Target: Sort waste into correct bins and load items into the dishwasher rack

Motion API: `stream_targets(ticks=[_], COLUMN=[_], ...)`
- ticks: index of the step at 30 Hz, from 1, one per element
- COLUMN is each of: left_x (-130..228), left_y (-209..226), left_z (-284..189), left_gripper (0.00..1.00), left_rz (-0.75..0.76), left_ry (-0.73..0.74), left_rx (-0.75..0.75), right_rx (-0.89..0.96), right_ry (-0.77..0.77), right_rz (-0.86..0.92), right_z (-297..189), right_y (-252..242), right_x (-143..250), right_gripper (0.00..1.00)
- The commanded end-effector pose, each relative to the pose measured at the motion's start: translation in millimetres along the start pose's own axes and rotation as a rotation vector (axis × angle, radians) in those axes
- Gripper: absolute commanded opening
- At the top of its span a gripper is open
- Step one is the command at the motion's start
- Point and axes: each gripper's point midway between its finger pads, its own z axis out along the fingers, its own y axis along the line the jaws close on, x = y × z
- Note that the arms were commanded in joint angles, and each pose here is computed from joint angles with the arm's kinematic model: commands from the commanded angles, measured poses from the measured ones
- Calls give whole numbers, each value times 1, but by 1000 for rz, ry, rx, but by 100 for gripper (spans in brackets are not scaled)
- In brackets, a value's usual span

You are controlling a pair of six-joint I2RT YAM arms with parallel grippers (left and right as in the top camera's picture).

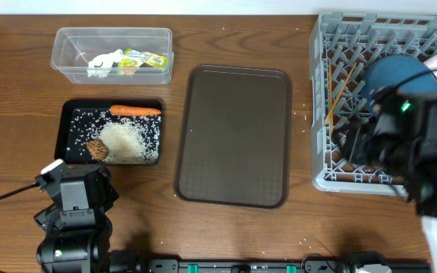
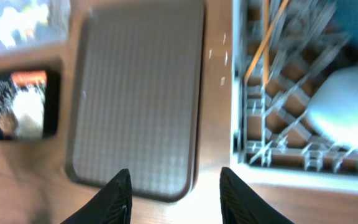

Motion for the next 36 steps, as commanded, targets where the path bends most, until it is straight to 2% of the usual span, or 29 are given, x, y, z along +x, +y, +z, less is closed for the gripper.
stream_targets(ticks=[1,5,7,9,19,36], left_x=[0,0,0,0,0,0], left_y=[2,2,2,2,2,2], left_z=[0,0,0,0,0,0], left_gripper=[98,98,98,98,98,98], left_rz=[16,16,16,16,16,16], left_ry=[-3,-3,-3,-3,-3,-3], left_rx=[-11,-11,-11,-11,-11,-11], right_rx=[18,28,4,-10,-30,-7], right_ry=[54,34,0,-42,-117,-77], right_rz=[40,95,101,103,95,86], right_z=[19,37,41,42,41,42], right_y=[-7,-20,-21,-24,-23,-28], right_x=[44,81,88,89,81,91], right_gripper=[40,43,49,99,99,99])
